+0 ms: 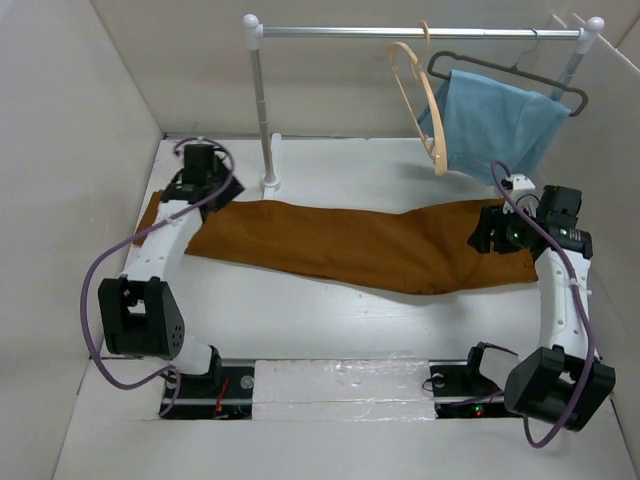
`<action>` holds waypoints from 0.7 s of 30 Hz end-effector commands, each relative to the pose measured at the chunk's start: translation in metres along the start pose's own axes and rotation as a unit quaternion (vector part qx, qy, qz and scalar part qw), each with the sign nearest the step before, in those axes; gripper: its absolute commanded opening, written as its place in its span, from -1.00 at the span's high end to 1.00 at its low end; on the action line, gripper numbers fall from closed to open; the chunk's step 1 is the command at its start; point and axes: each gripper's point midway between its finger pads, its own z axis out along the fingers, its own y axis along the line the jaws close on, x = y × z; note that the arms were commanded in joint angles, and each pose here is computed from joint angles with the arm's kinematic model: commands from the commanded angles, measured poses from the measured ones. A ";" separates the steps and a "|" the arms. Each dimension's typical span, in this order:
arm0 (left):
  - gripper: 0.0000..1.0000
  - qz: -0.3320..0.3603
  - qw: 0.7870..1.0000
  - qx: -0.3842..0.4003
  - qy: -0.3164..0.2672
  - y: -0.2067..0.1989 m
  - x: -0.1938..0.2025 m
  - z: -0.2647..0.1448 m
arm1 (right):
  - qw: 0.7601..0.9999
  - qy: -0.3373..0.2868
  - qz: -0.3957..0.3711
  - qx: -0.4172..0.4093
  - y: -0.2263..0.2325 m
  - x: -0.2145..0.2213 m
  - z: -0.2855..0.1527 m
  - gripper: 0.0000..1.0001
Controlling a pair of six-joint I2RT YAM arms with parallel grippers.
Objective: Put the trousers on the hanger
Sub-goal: Fold the trousers
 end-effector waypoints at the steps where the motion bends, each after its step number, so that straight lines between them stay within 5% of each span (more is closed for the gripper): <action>1: 0.18 0.059 0.987 0.147 0.035 -0.076 0.027 -0.008 | 0.999 0.021 0.039 -0.021 0.003 0.022 0.006 -0.37; 4: 0.21 0.068 0.979 0.180 0.058 -0.088 0.044 0.012 | 0.998 -0.036 0.046 0.016 -0.011 0.003 0.002 -0.34; 9: 0.34 0.052 0.995 0.060 0.065 -0.035 0.050 0.069 | 0.992 -0.094 0.070 0.050 -0.049 -0.008 0.041 -0.01; 16: 0.36 -0.148 0.980 -0.072 0.113 0.100 0.082 0.100 | 0.978 0.024 0.189 0.081 -0.096 0.099 0.097 0.51; 18: 0.36 -0.200 0.967 -0.106 0.114 0.138 0.094 0.094 | 0.974 0.021 0.208 0.089 -0.098 0.117 0.090 0.51; 21: 0.32 -0.230 0.966 -0.077 0.094 0.139 0.088 0.079 | 0.975 -0.015 0.202 0.096 -0.099 0.105 0.070 0.53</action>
